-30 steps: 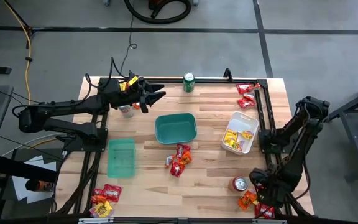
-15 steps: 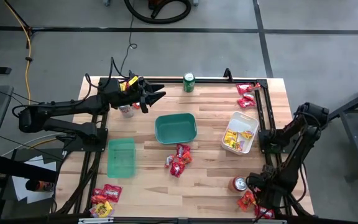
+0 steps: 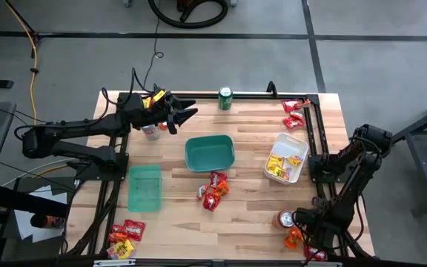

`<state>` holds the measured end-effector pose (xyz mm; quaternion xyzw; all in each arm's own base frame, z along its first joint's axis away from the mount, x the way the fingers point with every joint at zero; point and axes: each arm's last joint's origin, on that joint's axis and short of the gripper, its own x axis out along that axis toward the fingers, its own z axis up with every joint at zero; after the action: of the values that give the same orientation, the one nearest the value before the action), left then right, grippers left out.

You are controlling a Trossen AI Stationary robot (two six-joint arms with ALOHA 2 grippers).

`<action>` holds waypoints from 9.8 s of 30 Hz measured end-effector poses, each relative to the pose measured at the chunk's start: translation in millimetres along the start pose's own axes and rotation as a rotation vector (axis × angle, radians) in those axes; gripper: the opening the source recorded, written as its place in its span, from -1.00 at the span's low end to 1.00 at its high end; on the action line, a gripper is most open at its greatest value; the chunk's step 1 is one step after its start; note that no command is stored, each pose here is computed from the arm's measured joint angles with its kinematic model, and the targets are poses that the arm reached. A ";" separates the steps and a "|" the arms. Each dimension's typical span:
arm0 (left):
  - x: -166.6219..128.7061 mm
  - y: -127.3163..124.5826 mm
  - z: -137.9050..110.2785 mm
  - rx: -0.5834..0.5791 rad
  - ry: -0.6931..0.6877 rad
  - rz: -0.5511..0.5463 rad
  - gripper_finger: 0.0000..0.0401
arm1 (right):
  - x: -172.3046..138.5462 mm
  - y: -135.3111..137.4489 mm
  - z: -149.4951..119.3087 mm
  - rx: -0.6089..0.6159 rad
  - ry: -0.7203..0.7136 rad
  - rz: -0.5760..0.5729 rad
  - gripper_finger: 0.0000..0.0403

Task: Sort candy
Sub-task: Put the yellow candy into the white bin

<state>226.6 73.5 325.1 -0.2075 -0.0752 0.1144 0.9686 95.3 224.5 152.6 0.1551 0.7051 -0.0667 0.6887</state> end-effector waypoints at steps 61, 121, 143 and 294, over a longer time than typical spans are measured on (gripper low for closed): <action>-4.2 6.5 8.5 -0.011 -0.032 0.000 0.13 | -171.7 -158.6 120.0 0.385 -0.793 -0.024 0.16; -37.4 290.0 -47.6 -0.493 0.782 1.792 -0.05 | -237.1 -278.6 257.4 0.261 -1.137 0.021 0.22; -34.3 301.0 -59.0 -0.493 0.835 1.738 -0.61 | -236.5 -279.0 257.2 0.265 -1.133 0.004 0.22; -16.0 11.0 3.4 0.026 0.365 -0.077 -0.06 | -121.6 -198.1 93.8 0.534 -0.398 0.085 -0.03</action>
<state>208.5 80.6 322.0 -0.2094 0.0955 0.0386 0.9724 123.3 -6.6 245.5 0.3432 0.5075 -0.2492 0.7500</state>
